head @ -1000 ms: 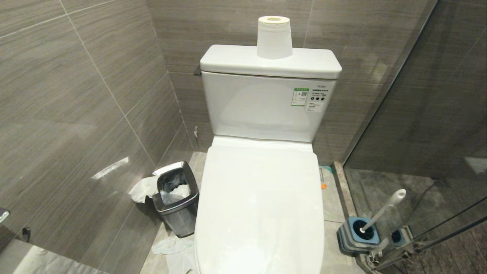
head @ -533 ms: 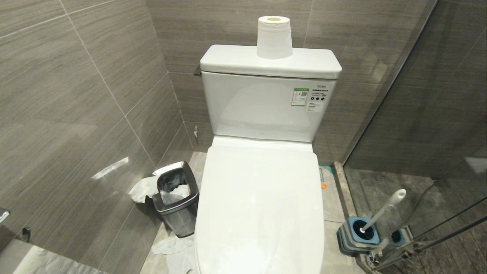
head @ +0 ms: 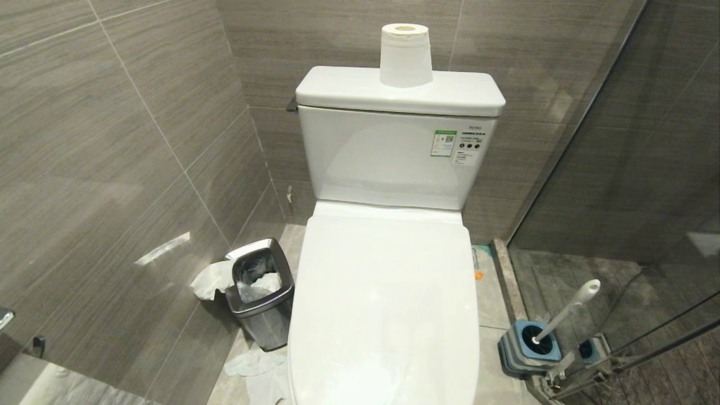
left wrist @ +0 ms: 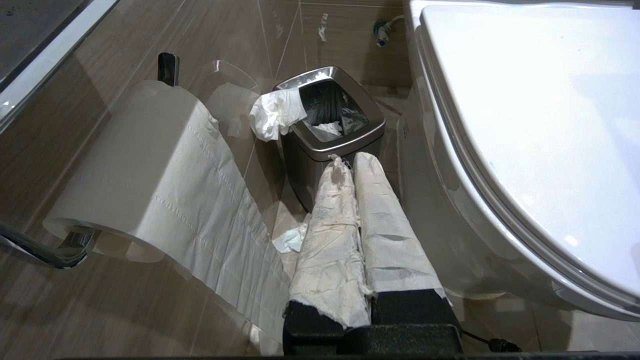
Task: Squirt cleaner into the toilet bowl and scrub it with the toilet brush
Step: Use the left hand to lift the toilet lid slightly
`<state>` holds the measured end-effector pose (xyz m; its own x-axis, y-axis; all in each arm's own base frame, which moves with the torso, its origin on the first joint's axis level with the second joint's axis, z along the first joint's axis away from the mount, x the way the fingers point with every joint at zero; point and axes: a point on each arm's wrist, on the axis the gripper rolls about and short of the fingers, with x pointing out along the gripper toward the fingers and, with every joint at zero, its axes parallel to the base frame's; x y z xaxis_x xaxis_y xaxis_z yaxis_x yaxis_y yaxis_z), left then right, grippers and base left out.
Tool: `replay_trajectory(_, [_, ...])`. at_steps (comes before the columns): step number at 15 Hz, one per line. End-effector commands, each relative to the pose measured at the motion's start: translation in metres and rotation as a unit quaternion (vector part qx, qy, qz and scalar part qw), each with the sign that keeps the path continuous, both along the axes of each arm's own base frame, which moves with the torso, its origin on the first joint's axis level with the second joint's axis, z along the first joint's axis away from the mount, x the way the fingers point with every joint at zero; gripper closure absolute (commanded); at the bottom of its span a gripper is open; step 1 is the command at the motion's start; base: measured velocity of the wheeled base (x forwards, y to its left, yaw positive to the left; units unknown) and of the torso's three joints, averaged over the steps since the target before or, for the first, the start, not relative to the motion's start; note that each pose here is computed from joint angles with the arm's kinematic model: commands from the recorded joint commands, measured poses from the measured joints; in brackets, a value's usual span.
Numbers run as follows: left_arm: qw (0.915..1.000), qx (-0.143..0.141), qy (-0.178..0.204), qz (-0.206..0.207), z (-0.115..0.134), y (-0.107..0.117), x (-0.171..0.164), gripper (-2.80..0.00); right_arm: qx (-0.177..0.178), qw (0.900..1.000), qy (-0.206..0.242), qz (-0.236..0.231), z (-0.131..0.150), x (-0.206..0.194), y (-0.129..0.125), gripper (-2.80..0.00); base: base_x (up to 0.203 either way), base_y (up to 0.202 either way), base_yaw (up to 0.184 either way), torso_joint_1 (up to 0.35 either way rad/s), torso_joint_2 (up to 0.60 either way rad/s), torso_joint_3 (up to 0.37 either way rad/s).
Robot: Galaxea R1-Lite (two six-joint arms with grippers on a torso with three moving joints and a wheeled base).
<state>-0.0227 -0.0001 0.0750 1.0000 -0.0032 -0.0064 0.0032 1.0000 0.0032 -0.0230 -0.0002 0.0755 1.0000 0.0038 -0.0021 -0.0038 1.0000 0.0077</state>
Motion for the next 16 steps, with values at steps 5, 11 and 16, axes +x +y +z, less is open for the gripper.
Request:
replay_trajectory(5, [1.0000, 0.000, 0.001, 0.000, -0.0004, 0.0000, 0.0002, 0.00, 0.000, 1.000, 0.000, 0.000, -0.0001, 0.0000, 0.0000, 0.00, 0.000, 0.000, 0.000, 0.000, 0.00, 0.000])
replay_trajectory(11, [1.0000, 0.000, 0.001, 0.000, -0.0004, 0.0000, 0.0002, 0.00, 0.000, 1.000, 0.000, 0.000, -0.0001, 0.0000, 0.0000, 0.00, 0.000, 0.000, 0.000, 0.000, 0.00, 0.000])
replay_trajectory(16, [1.0000, 0.000, 0.001, 0.000, -0.0004, 0.0000, 0.0002, 0.00, 0.000, 1.000, 0.000, 0.000, -0.0001, 0.0000, 0.0000, 0.00, 0.000, 0.000, 0.000, 0.000, 0.00, 0.000])
